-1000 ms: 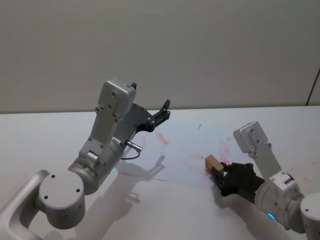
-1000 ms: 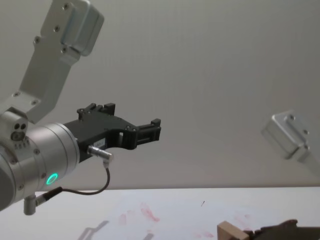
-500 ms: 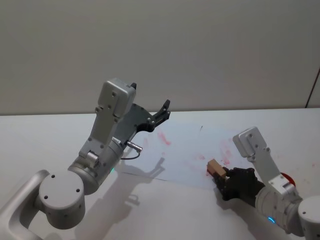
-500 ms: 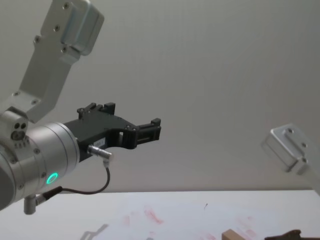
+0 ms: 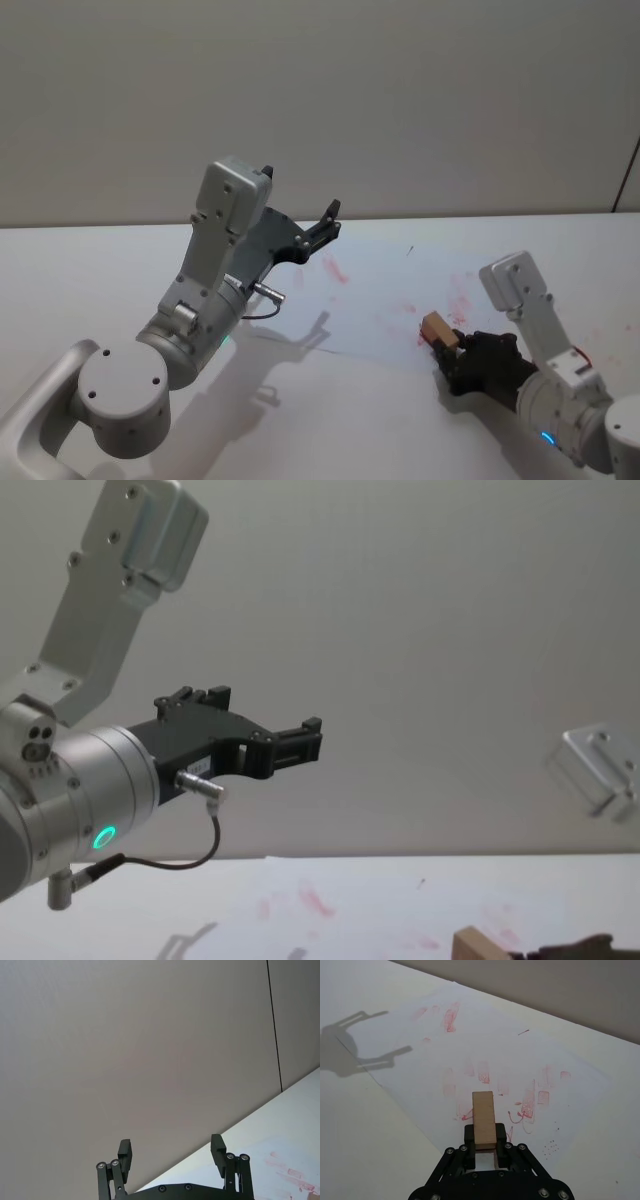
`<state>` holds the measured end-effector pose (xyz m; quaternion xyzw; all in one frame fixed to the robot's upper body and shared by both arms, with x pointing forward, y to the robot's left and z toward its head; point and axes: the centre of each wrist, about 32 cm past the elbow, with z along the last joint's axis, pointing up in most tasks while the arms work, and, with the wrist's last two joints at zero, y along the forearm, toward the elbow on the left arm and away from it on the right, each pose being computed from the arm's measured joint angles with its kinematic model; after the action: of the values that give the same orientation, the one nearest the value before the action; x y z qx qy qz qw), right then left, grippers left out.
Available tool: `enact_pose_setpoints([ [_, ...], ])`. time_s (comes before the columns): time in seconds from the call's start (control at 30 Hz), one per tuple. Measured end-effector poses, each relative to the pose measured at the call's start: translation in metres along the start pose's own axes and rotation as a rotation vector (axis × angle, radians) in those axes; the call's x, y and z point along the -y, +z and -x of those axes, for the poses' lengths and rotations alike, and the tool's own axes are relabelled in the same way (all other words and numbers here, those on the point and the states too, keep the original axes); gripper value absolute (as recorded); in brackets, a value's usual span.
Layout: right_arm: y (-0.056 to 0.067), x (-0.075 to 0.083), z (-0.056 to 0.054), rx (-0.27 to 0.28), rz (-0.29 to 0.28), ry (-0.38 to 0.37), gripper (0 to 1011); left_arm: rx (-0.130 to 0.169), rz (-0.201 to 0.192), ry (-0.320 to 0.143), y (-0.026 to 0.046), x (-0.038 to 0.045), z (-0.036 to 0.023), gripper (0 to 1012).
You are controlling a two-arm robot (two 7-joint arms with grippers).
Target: Use the one hand to pick up the stamp and affix it onto the A4 paper.
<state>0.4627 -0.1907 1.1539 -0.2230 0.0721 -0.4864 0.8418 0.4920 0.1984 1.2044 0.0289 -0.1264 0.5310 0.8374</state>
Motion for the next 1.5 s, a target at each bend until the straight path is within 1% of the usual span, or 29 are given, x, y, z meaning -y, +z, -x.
enact_pose_setpoints([
  [0.1,0.003,0.001,-0.001,-0.011,-0.024,0.0,213,0.0,0.0,0.0,0.0,0.0,0.0,1001],
  [0.27,0.02,0.009,-0.004,-0.05,-0.121,-0.006,213,0.0,0.0,0.0,0.0,0.0,0.0,1001],
  [0.3,0.02,0.009,-0.004,-0.05,-0.121,-0.006,213,0.0,0.0,0.0,0.0,0.0,0.0,1001],
  [0.33,0.025,0.013,-0.006,-0.063,-0.149,-0.011,213,0.0,0.0,0.0,0.0,0.0,0.0,1001],
  [0.4,0.03,0.019,-0.01,-0.08,-0.181,-0.024,213,0.0,0.0,0.0,0.0,0.0,0.0,1001],
  [0.47,0.032,0.023,-0.013,-0.092,-0.198,-0.034,213,0.0,0.0,0.0,0.0,0.0,0.0,1001],
  [0.5,0.034,0.028,-0.016,-0.106,-0.21,-0.044,213,0.0,0.0,0.0,0.0,0.0,0.0,1001],
  [0.53,0.034,0.028,-0.016,-0.106,-0.21,-0.044,213,0.0,0.0,0.0,0.0,0.0,0.0,1001],
  [0.6,0.033,0.037,-0.022,-0.125,-0.222,-0.069,214,0.0,0.0,0.0,0.0,0.0,0.0,1001],
  [0.7,0.031,0.046,-0.027,-0.135,-0.22,-0.09,214,0.0,0.0,0.0,0.0,0.0,0.0,1001],
  [0.73,0.028,0.051,-0.03,-0.142,-0.212,-0.103,214,0.0,0.0,0.0,0.0,0.0,0.0,1001],
  [0.8,0.025,0.056,-0.032,-0.148,-0.202,-0.114,213,0.0,0.0,0.0,0.0,0.0,0.0,1001],
  [0.83,0.022,0.06,-0.035,-0.15,-0.19,-0.125,213,0.0,0.0,0.0,0.0,0.0,0.0,1001],
  [0.93,0.017,0.067,-0.038,-0.155,-0.169,-0.139,213,0.0,0.0,0.0,0.0,0.0,0.0,1001],
  [1.0,0.01,0.074,-0.041,-0.155,-0.134,-0.152,214,0.0,0.0,0.0,0.0,0.0,0.0,1001],
  [1.03,0.01,0.074,-0.041,-0.155,-0.134,-0.152,214,0.0,0.0,0.0,0.0,0.0,0.0,1001],
  [1.13,0.001,0.08,-0.044,-0.151,-0.095,-0.162,214,0.0,0.0,0.0,0.0,0.0,0.0,1001],
  [1.27,-0.005,0.085,-0.047,-0.144,-0.064,-0.169,213,0.0,0.0,0.0,0.0,0.0,0.0,1001],
  [1.5,-0.011,0.087,-0.052,-0.122,-0.031,-0.183,213,0.0,0.0,0.0,0.0,0.0,0.0,1001],
])
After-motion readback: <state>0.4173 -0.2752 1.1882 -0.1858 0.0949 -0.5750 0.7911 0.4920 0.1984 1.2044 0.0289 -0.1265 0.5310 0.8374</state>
